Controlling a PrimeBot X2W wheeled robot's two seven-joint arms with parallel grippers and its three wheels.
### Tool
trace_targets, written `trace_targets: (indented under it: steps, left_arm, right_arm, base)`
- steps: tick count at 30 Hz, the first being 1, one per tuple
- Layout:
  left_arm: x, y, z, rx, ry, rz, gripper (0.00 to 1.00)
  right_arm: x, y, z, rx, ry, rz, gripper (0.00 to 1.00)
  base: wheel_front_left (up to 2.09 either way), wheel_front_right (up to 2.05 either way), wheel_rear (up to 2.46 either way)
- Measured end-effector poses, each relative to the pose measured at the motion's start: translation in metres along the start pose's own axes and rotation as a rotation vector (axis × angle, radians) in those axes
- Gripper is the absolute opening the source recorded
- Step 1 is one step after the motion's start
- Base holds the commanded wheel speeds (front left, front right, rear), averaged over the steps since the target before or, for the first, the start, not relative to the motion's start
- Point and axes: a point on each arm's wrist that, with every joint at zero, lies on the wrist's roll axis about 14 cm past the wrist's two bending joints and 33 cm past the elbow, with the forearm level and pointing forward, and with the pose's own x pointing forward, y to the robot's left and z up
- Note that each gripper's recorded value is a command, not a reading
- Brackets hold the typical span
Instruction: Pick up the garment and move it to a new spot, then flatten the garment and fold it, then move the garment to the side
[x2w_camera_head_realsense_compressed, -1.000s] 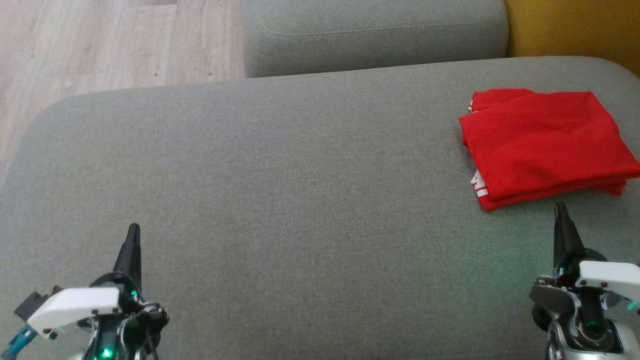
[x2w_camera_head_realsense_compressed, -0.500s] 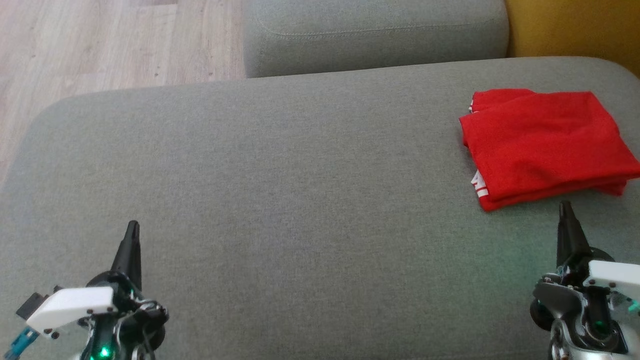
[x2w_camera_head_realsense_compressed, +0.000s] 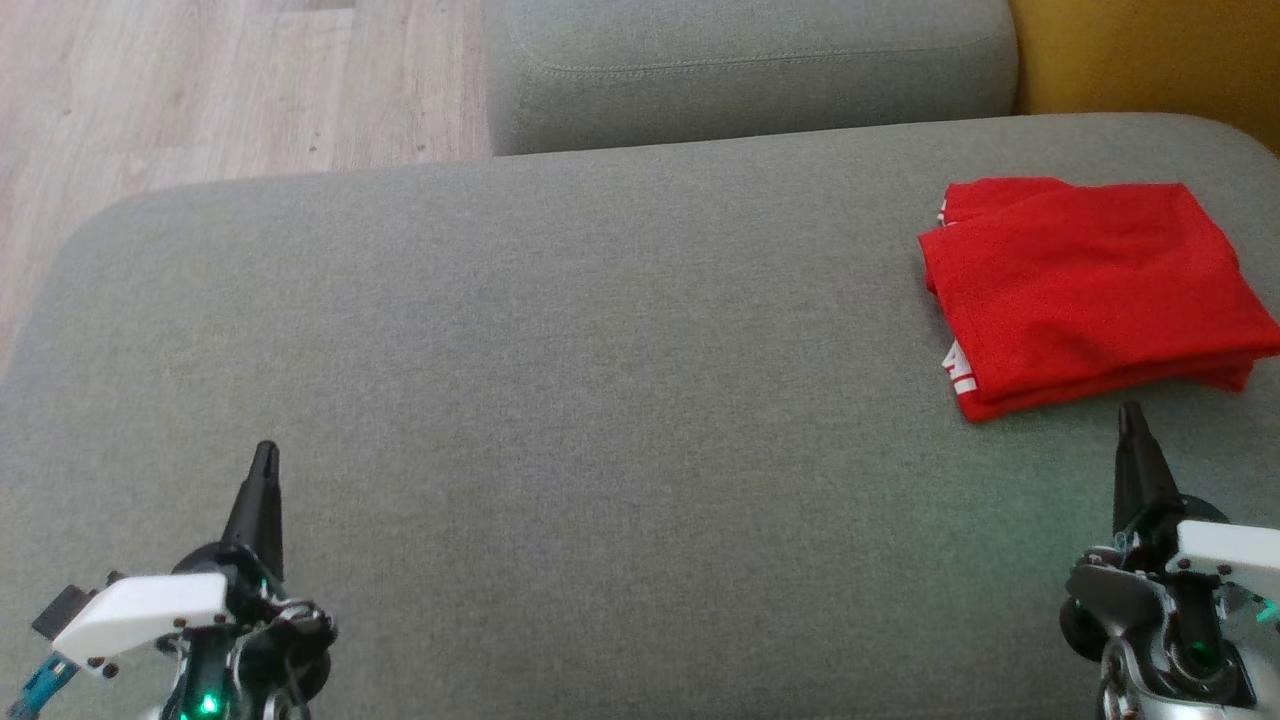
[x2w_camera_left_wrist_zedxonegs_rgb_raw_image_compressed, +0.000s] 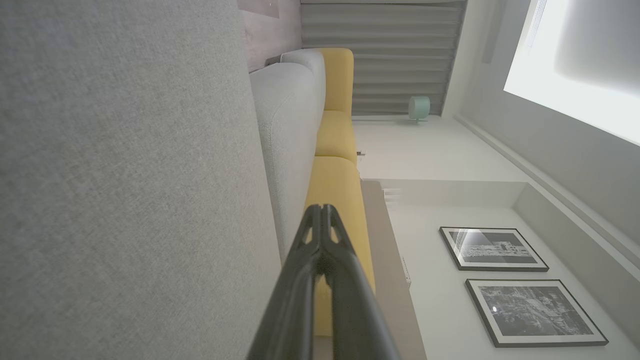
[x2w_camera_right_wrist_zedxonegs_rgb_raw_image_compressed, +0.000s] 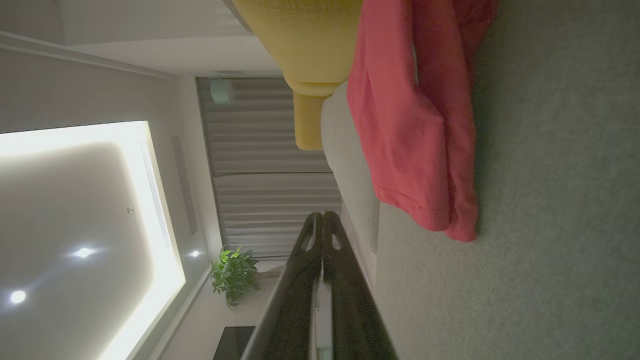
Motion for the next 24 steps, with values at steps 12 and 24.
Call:
trace_targets:
  steps: [12, 24]
  left_arm:
    - [0.0000, 0.0000, 0.0000, 0.000, 0.000, 0.000, 0.00]
    - [0.0000, 0.0000, 0.0000, 0.000, 0.000, 0.000, 0.00]
  right_arm:
    - [0.0000, 0.0000, 0.0000, 0.000, 0.000, 0.000, 0.00]
    - [0.0000, 0.0000, -0.0001, 0.000, 0.000, 0.000, 0.00]
  base:
    - [0.00, 0.00, 0.00]
    - [0.00, 0.00, 0.00]
